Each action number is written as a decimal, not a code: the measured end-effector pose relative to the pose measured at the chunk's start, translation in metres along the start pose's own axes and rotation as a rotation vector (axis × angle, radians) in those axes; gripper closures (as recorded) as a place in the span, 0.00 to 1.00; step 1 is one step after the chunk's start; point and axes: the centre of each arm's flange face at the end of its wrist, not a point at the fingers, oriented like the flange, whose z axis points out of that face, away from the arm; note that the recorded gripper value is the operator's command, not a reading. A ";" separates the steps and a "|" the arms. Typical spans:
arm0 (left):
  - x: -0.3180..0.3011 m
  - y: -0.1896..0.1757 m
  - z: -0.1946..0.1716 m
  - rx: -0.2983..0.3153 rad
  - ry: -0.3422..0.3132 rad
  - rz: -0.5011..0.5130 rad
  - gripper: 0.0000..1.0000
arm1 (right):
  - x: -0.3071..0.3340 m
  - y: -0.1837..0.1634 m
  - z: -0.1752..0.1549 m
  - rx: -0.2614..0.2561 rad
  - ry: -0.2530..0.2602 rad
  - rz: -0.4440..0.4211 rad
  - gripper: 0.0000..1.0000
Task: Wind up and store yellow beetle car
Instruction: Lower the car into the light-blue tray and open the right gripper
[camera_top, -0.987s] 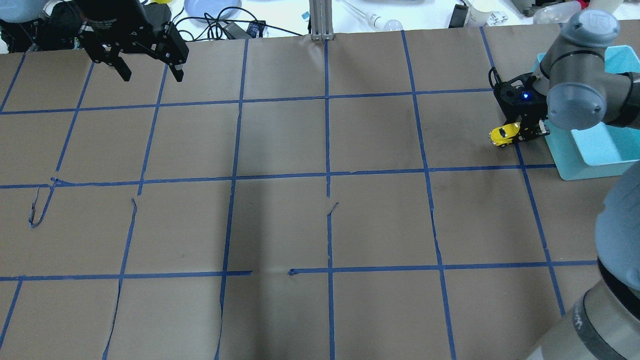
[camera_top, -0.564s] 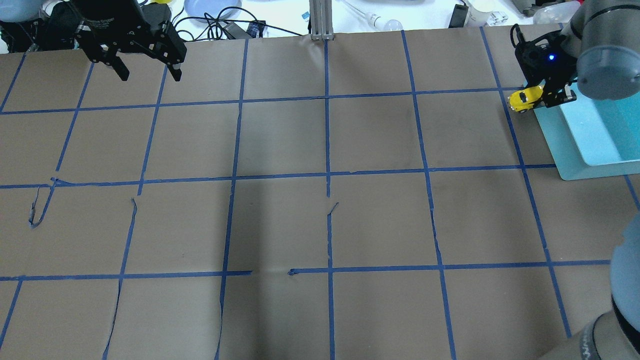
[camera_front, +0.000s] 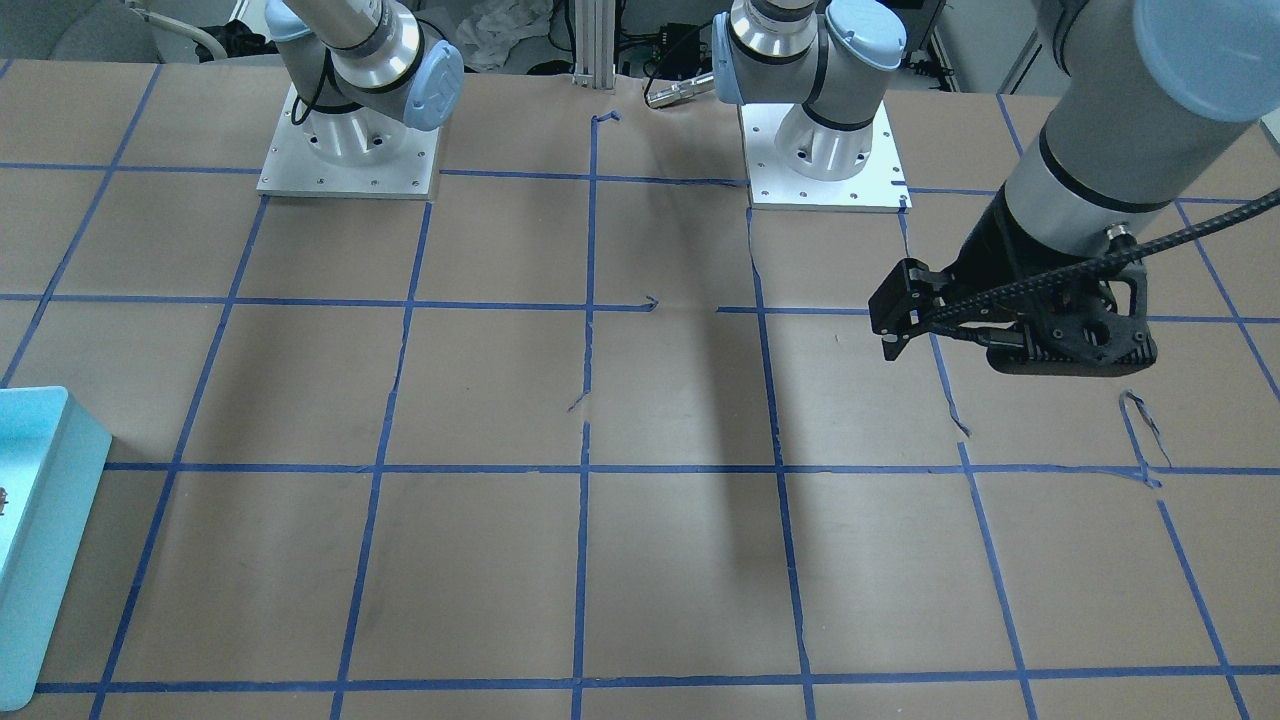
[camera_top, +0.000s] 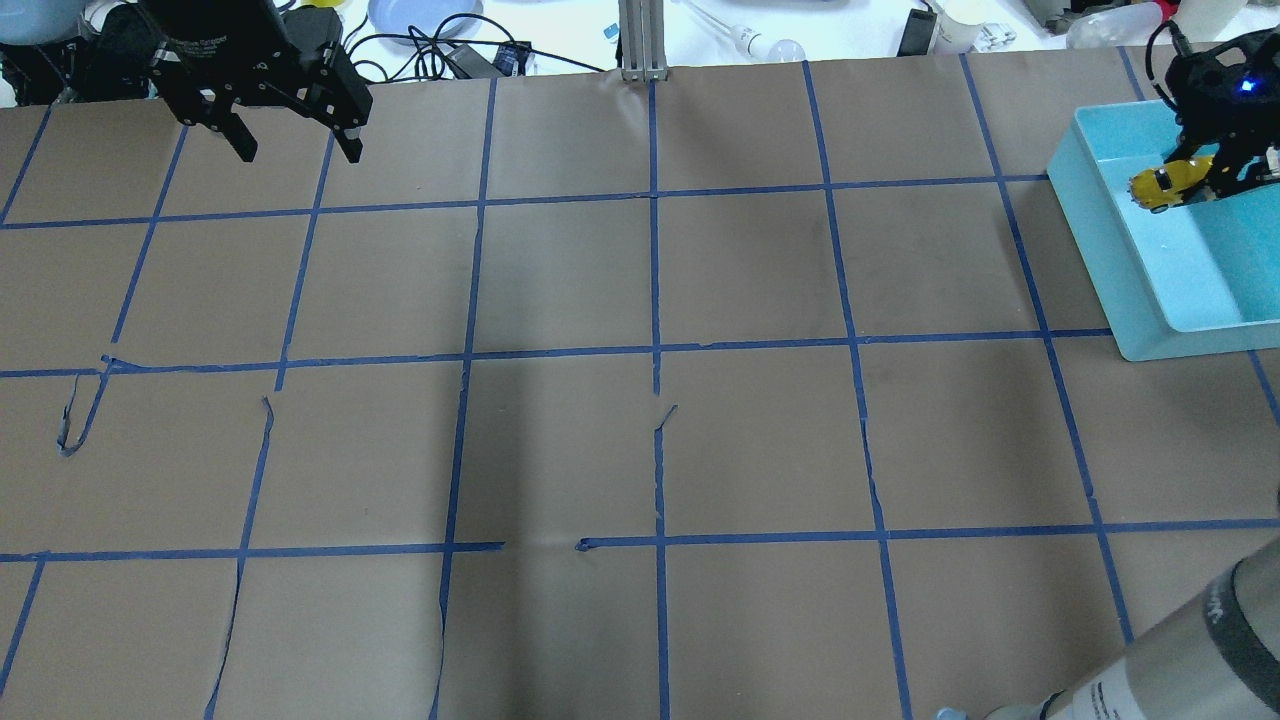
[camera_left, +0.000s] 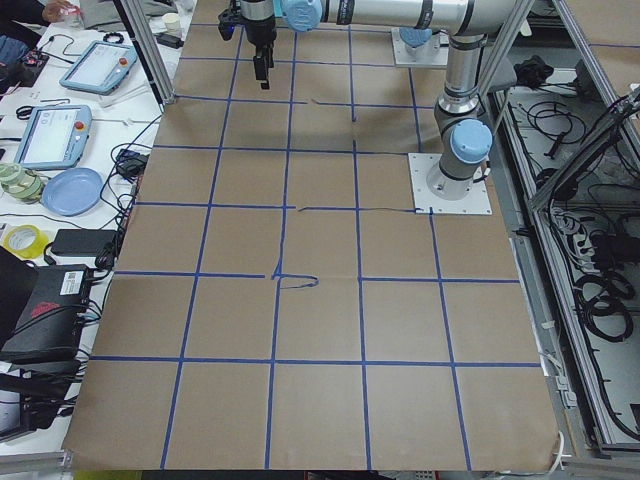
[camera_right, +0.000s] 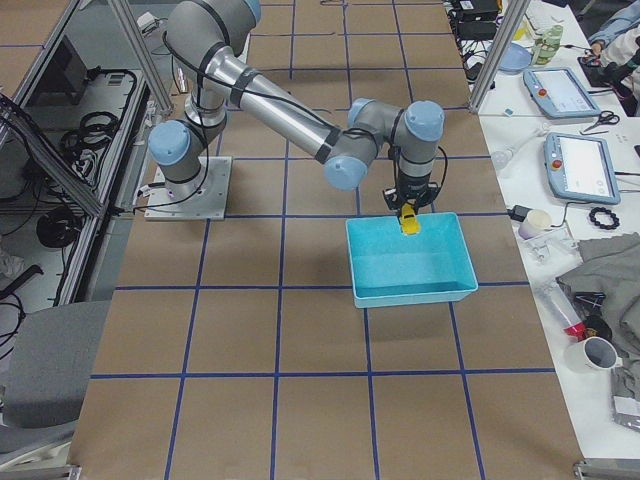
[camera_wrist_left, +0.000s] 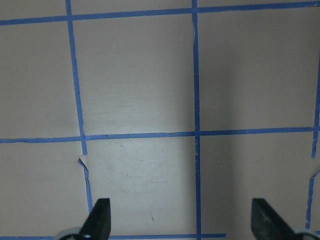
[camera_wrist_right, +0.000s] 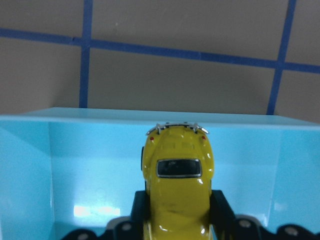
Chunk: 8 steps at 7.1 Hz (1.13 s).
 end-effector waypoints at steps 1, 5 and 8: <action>0.000 0.000 0.000 0.000 0.000 0.000 0.00 | -0.012 0.029 0.025 0.030 -0.021 -0.001 1.00; 0.000 0.000 0.000 0.000 0.001 0.000 0.00 | -0.026 0.060 0.080 0.072 -0.054 -0.045 0.79; 0.001 0.002 -0.003 0.005 0.009 0.005 0.00 | -0.030 0.056 0.092 0.083 -0.063 -0.047 0.34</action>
